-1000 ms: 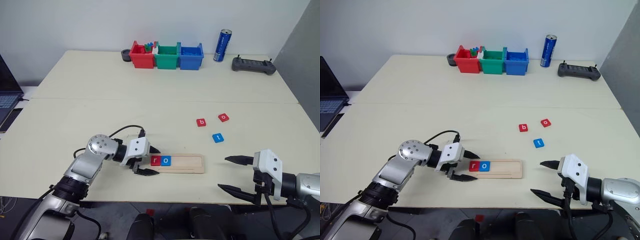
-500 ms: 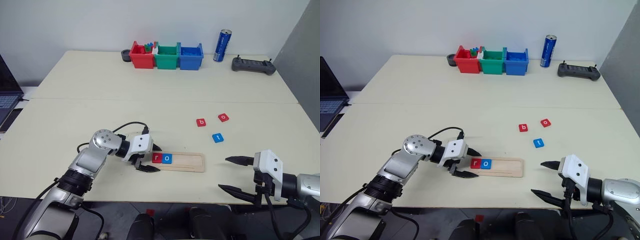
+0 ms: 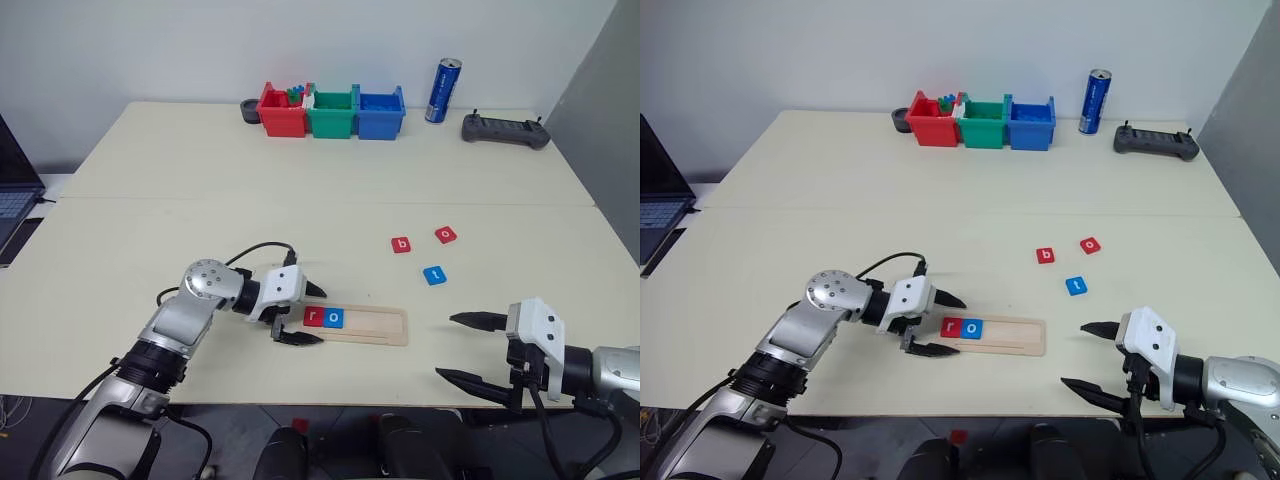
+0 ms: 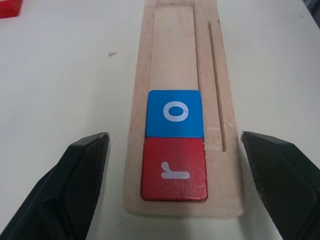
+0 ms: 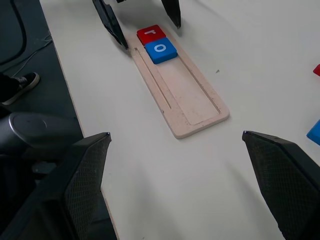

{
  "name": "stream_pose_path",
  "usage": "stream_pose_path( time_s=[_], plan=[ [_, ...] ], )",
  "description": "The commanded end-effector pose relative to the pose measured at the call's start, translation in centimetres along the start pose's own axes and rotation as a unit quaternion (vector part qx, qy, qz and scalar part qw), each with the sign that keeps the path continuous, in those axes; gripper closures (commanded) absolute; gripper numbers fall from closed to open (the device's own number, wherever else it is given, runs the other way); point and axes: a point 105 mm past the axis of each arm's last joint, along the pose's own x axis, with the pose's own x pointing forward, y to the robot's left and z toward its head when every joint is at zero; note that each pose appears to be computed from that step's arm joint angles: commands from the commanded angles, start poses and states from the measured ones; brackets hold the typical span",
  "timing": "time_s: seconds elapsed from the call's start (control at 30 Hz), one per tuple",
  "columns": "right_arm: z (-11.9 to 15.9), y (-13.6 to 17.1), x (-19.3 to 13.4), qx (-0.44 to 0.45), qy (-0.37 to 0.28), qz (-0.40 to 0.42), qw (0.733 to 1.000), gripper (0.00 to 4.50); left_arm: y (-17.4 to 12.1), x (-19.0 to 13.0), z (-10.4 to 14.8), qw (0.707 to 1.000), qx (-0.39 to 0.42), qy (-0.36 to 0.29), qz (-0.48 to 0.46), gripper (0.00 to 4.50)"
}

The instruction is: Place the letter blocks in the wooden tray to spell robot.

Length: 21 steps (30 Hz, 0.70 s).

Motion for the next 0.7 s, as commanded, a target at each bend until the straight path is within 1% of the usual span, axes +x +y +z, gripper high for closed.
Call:
stream_pose_path(
  time_s=[0.03, 0.1, 0.2, 0.3, 0.37, 0.5, 0.57, 0.7],
  plan=[
    [0.8, -0.5, -0.4, -0.009, -0.012, -0.013, 1.0, 0.0, 0.4, -2.0, 1.0, 0.999, 0.001, -0.02, 0.042, 0.04],
    [1.1, -0.9, -0.4, -0.007, -0.021, -0.022, 0.999, 0.0, 0.5, -2.8, 1.0, 0.998, -0.007, -0.025, 0.064, 0.04],
    [1.7, -1.8, -0.3, -0.002, -0.046, -0.043, 0.998, 0.0, 0.9, -4.0, 1.3, 0.993, -0.027, -0.05, 0.102, 0.04],
    [2.0, -3.0, 0.3, 0.012, -0.072, -0.074, 0.995, 0.0, 1.4, -5.1, 1.3, 0.985, -0.051, -0.078, 0.142, 0.04],
    [2.0, -4.0, 0.9, 0.016, -0.076, -0.1, 0.992, 0.0, 1.4, -5.8, 1.3, 0.981, -0.067, -0.094, 0.157, 0.04],
    [1.5, -6.5, 2.3, 0.017, -0.066, -0.17, 0.983, 0.0, 1.0, -7.1, 1.9, 0.976, -0.08, -0.125, 0.163, 0.04],
    [1.1, -8.6, 2.9, 0.017, -0.053, -0.226, 0.973, 0.0, 0.3, -7.7, 1.9, 0.979, -0.079, -0.122, 0.145, 0.04],
    [1.5, -10.5, 4.4, 0.018, -0.051, -0.252, 0.966, 0.0, -0.9, -8.2, 1.9, 0.986, -0.057, -0.102, 0.117, 0.04]
  ],
)
